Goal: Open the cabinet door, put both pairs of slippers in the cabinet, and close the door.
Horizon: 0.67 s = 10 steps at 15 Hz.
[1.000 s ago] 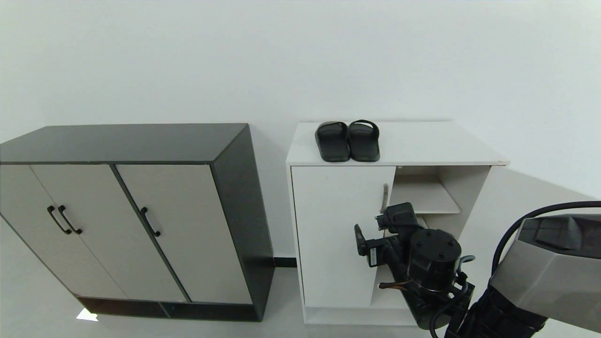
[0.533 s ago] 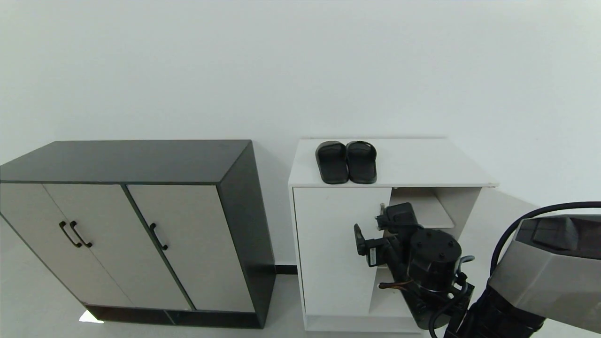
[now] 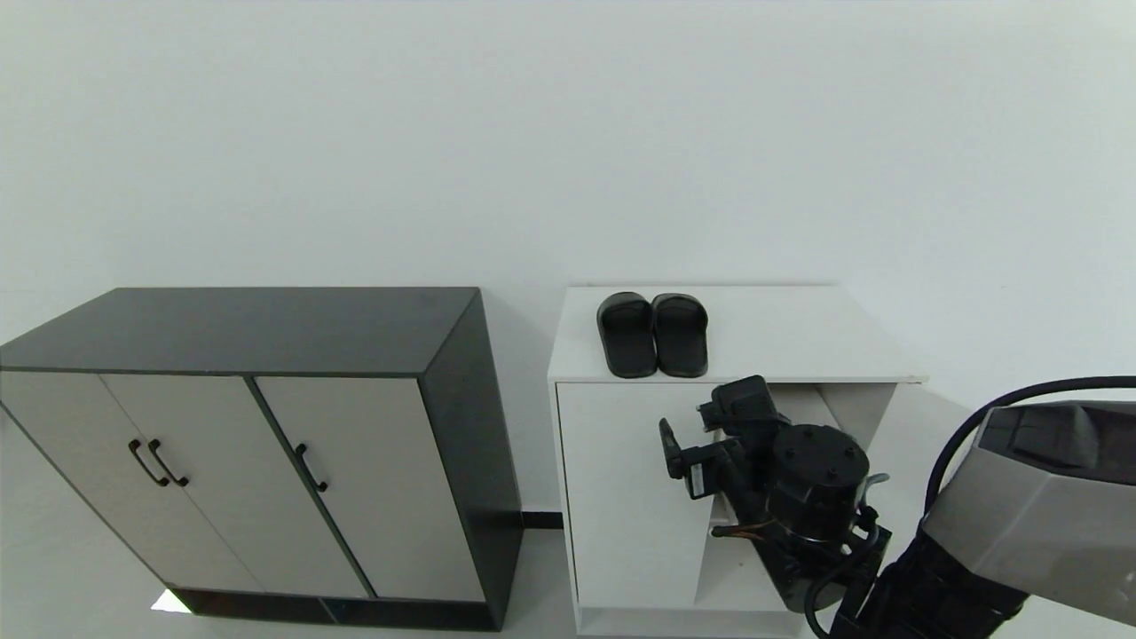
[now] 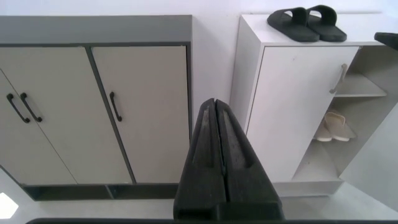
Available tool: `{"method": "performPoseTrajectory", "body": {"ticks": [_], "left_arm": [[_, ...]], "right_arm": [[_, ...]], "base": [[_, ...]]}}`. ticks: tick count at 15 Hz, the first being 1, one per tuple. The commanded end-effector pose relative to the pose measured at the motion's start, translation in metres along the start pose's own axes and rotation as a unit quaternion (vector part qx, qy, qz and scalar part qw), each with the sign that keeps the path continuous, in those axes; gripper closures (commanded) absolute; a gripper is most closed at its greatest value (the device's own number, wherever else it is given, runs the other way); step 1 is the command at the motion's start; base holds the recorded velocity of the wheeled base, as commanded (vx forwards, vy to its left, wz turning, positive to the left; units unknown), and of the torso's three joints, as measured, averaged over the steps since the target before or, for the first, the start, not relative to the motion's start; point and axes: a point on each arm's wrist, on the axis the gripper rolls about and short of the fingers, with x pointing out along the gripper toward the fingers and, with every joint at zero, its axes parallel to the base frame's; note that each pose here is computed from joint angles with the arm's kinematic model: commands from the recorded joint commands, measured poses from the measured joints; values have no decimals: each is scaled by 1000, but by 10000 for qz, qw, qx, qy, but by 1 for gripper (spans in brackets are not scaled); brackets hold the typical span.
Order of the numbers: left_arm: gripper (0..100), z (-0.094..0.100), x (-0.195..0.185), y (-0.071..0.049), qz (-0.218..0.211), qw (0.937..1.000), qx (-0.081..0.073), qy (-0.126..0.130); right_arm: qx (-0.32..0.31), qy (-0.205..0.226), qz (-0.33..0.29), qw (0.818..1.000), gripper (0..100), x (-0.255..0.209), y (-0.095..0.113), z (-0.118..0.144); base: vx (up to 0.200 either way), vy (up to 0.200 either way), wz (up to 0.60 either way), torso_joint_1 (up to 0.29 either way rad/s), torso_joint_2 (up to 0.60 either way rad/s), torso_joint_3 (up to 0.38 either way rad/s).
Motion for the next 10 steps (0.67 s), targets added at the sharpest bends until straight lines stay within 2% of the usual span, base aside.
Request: {"method": "performPoseTrajectory", "body": {"ticks": [1, 3, 6, 7, 10], "left_arm": [[100, 0, 0, 0, 0, 10000, 0, 8], [100, 0, 0, 0, 0, 10000, 23, 0], [100, 0, 0, 0, -8, 10000, 15, 8], [100, 0, 0, 0, -8, 10000, 15, 0], [100, 0, 0, 0, -8, 10000, 15, 8]], "right_arm": [[188, 57, 26, 9998, 0, 5, 1, 28], [593, 419, 46, 9973, 0, 8, 7, 55], [860, 591, -108, 9945, 0, 12, 14, 90], [933, 675, -102, 9933, 0, 15, 16, 95], [1111, 989, -237, 9886, 0, 24, 18, 87]], "base": [[0, 0, 0, 168, -359, -198], [0, 0, 0, 95, -190, -100], [0, 0, 0, 0, 0, 0], [0, 0, 0, 0, 0, 0], [0, 0, 0, 0, 0, 0]]}}
